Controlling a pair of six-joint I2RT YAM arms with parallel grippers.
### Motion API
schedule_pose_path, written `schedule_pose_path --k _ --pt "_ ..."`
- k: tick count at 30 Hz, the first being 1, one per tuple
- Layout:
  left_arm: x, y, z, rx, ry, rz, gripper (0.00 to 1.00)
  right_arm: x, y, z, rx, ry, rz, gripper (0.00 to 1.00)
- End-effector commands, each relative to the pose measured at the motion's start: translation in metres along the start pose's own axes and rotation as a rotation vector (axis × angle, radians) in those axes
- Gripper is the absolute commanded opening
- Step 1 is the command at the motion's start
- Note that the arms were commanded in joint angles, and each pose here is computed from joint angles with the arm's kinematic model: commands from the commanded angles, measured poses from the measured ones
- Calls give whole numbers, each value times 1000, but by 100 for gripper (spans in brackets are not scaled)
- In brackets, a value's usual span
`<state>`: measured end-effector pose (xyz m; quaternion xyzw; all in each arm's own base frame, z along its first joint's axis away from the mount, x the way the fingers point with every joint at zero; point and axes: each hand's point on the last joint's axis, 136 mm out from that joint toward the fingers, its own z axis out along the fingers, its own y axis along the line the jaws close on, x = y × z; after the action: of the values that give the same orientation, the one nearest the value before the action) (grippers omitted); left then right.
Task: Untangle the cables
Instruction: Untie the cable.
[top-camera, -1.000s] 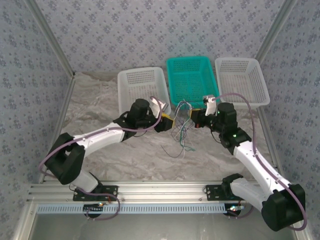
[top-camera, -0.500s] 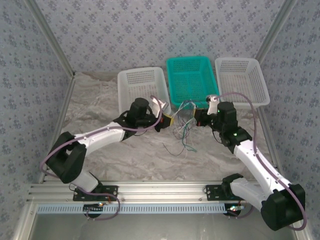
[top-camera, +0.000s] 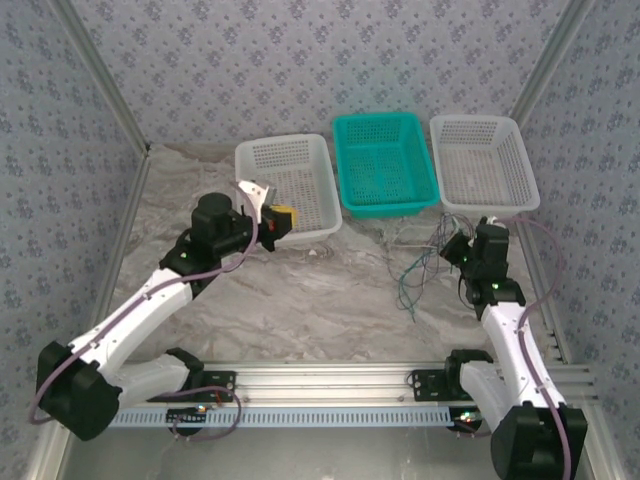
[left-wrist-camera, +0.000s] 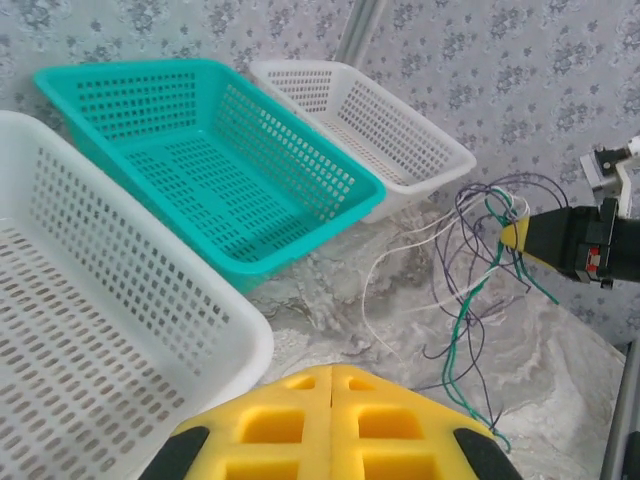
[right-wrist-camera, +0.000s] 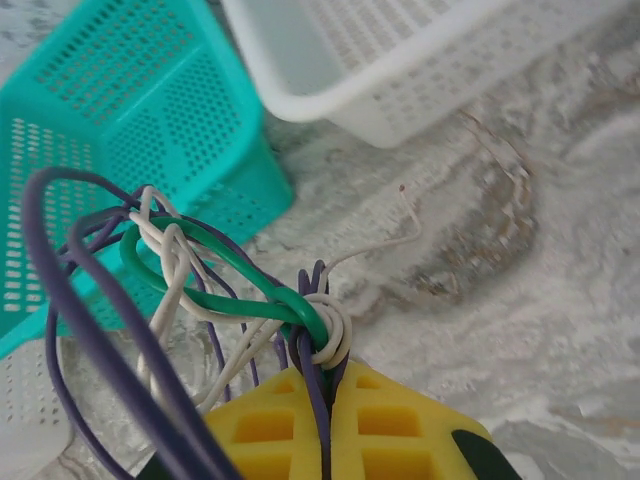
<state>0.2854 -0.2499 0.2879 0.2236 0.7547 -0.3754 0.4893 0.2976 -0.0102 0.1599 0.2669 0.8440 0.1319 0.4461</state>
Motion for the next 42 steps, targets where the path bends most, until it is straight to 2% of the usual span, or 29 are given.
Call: schedule_pose_path --k 1,3,6,10,13,18,21,25,27,30,31,37,42 --pt "18 6 -3 -25 65 -6 0 0 -5 1 1 -6 87 0" --pt "19 -5 1 55 73 -14 0 0 12 3 -99 0 81 0" --pt "27 -29 18 207 112 -29 2 0 59 -3 -351 29 35 0" --pt "40 -52 48 262 152 16 33 0 92 -17 -488 68 -82 0" --pt "43 -52 66 251 162 36 45 2 119 -38 -606 86 -190 0" --pt "44 -50 87 273 153 63 48 10 152 -65 -700 111 -359 0" --pt "47 -62 103 376 171 33 50 15 168 -73 -745 124 -406 0" --pt "52 -53 127 366 167 -18 52 21 178 -73 -769 140 -423 0" --pt "52 -52 133 368 163 -24 40 22 182 -72 -775 146 -425 0" --pt "55 -52 134 377 179 -28 5 21 179 -67 -738 138 -418 0" --pt "57 -52 134 371 183 -25 0 19 176 -65 -717 132 -415 0" --pt "53 -40 115 298 164 -21 0 8 141 -38 -499 93 -351 0" --pt "38 -19 78 204 111 -69 0 -10 62 -13 -156 57 -167 0"
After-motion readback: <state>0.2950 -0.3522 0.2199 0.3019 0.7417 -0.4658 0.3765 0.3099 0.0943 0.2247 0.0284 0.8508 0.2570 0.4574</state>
